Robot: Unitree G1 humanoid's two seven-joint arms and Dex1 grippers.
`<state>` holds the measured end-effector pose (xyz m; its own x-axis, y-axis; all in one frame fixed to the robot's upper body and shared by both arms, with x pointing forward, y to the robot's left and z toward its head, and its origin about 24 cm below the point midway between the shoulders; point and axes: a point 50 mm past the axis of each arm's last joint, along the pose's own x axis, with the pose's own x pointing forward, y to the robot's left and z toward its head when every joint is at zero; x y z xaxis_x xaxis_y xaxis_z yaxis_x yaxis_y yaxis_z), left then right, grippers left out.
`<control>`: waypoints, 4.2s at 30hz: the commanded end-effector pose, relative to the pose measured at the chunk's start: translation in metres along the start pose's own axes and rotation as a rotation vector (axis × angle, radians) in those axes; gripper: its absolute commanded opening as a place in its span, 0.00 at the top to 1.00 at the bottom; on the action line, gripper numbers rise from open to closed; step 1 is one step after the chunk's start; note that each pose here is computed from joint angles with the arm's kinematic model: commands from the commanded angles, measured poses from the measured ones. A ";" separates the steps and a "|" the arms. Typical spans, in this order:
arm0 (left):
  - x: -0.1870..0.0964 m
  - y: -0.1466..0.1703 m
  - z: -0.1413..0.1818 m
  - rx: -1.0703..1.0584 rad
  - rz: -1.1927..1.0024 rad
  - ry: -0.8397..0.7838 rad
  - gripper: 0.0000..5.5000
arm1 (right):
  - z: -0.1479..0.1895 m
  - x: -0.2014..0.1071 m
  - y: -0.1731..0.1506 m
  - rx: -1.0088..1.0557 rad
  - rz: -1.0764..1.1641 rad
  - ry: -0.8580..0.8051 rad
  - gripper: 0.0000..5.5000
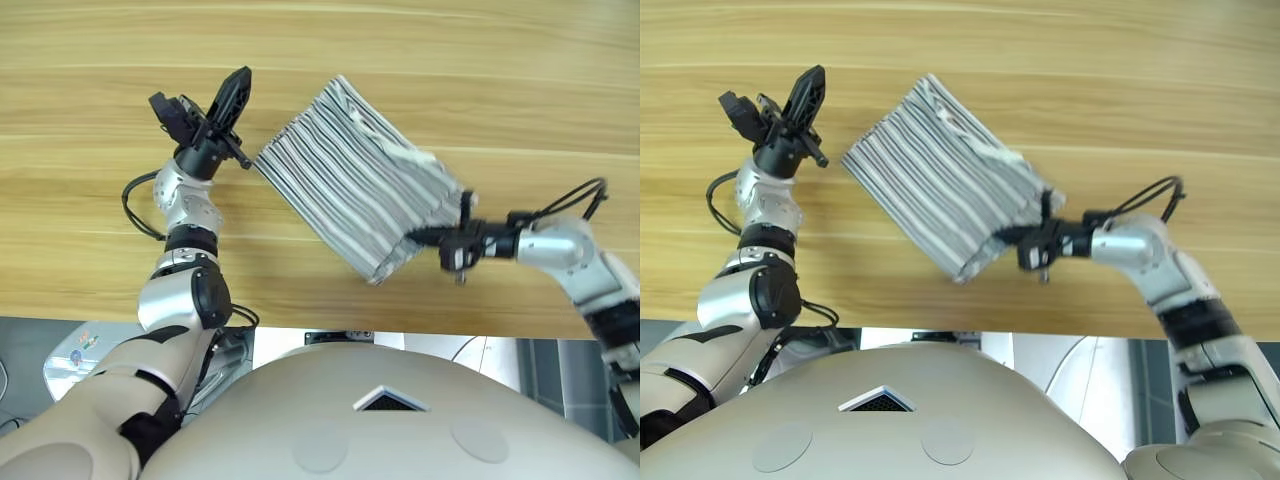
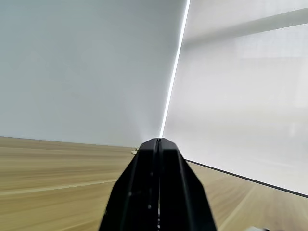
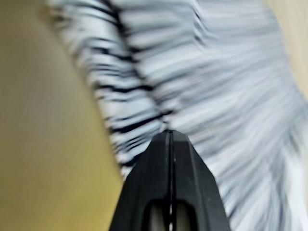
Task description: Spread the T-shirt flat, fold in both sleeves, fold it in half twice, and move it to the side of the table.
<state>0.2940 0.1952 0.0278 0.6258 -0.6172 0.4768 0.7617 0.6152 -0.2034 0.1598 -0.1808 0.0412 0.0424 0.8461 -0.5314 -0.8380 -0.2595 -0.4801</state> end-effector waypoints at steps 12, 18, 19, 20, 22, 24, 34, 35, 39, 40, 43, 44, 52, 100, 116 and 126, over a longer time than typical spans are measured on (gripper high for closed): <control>0.000 0.000 -0.004 0.011 0.008 0.040 1.00 | 0.031 0.012 -0.094 -0.024 -0.455 -0.139 0.99; -0.001 -0.003 -0.009 -0.001 0.008 0.055 1.00 | 0.003 0.060 -0.112 0.024 -0.504 -0.008 0.99; -0.002 -0.004 -0.010 -0.002 0.008 0.056 1.00 | -0.002 0.064 -0.115 0.033 -0.514 0.004 0.99; -0.002 -0.004 -0.010 -0.004 0.009 0.058 1.00 | -0.006 0.066 -0.117 0.044 -0.525 0.019 0.99; -0.002 -0.005 -0.012 -0.009 0.009 0.060 1.00 | -0.015 0.069 -0.122 0.076 -0.553 0.041 0.99; -0.001 -0.006 -0.013 -0.013 0.006 0.061 1.00 | -0.025 0.066 -0.126 0.106 -0.587 0.067 0.99; -0.002 -0.008 -0.017 -0.014 0.009 0.077 1.00 | -0.083 0.043 -0.131 0.235 -0.725 0.301 0.99; -0.002 -0.008 -0.017 -0.013 0.009 0.077 1.00 | -0.088 0.041 -0.131 0.249 -0.735 0.322 0.99; -0.002 -0.008 -0.017 -0.014 0.015 0.081 1.00 | -0.107 0.029 -0.126 0.318 -0.779 0.409 0.99; -0.002 -0.008 -0.017 -0.014 0.017 0.082 1.00 | -0.111 0.025 -0.126 0.340 -0.794 0.430 0.99; -0.002 -0.007 -0.017 -0.015 0.019 0.083 1.00 | -0.124 0.010 -0.124 0.407 -0.859 0.499 0.99; -0.002 -0.007 -0.017 -0.015 0.020 0.084 1.00 | -0.127 0.005 -0.124 0.423 -0.880 0.516 0.99; -0.012 -0.014 0.016 0.338 -0.331 0.321 1.00 | -0.127 -0.059 -0.120 0.346 -0.912 0.552 0.99; 0.004 -0.015 -0.013 1.140 -0.960 0.956 1.00 | 0.065 -0.030 -0.024 -0.027 -0.141 -0.270 0.99; 0.068 -0.001 -0.022 1.505 -0.954 0.959 1.00 | 0.049 -0.030 -0.022 0.045 -0.203 -0.254 0.99; 0.062 0.049 0.037 1.833 -0.844 1.105 0.95 | 0.035 -0.031 -0.033 0.103 -0.297 -0.197 1.00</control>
<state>0.3579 0.1856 0.0641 0.6149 -0.4966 -0.6126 0.3059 -0.5659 0.7657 0.1577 -0.1796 0.0965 0.1428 0.9628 -0.2293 -0.8642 0.0083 -0.5031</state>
